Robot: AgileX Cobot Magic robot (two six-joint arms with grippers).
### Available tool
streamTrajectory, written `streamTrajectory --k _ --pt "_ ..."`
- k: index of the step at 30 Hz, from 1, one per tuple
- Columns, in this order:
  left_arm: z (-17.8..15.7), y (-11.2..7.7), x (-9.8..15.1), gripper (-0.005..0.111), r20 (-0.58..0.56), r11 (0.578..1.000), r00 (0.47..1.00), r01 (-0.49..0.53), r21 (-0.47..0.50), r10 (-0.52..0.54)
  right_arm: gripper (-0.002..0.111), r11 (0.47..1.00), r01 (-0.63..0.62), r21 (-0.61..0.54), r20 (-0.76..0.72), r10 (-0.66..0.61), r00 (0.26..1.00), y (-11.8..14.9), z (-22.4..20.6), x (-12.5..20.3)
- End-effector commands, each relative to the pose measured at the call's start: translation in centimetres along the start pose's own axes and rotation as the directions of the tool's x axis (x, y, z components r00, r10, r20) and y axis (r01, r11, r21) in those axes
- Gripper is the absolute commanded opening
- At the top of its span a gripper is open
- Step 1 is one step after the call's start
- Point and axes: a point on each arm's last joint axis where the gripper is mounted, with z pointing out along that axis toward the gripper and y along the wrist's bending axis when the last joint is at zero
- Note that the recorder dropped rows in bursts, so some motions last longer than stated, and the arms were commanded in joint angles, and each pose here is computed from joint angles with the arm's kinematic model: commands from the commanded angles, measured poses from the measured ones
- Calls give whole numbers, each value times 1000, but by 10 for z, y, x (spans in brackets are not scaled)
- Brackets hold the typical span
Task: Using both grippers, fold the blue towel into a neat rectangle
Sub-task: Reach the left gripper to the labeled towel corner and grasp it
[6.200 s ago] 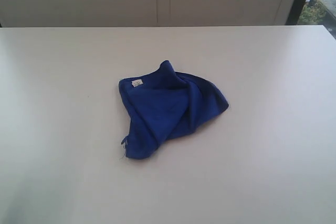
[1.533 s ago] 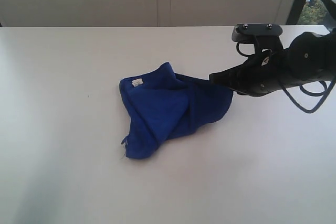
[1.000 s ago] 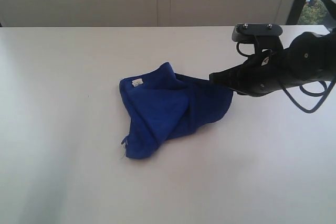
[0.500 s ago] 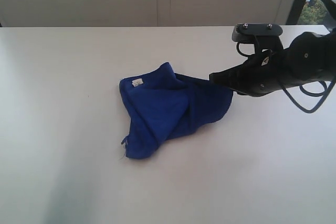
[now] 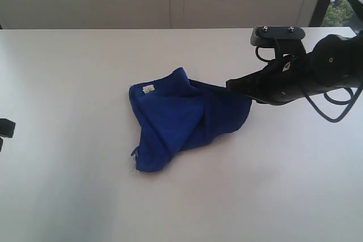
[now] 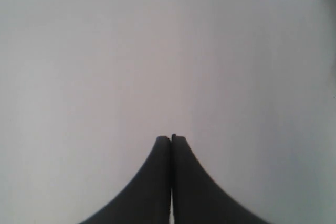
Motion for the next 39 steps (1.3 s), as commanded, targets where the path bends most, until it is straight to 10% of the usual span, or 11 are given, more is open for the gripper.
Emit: streamTrajectory --k 1,9,27,33,39 --pt "13 2 -10 0 25 999 998 50 16 -51 0 1000 1 -2 -3 -1 1000 0 -3 -1" --pt "28 -3 -39 0 68 999 997 44 27 -46 0 1000 1 -2 -3 -1 1000 0 -3 -1" --pt "183 -102 -165 1 -13 898 1000 25 440 -22 0 1000 1 -2 8 -1 1000 0 -3 -2" --pt "195 -104 -169 42 -1 896 1000 7 444 -8 0 1000 1 -2 6 -1 1000 0 -3 -2" --pt "194 -104 -169 51 30 895 998 -59 443 51 0 1000 1 -2 6 -1 1000 0 -3 -2"
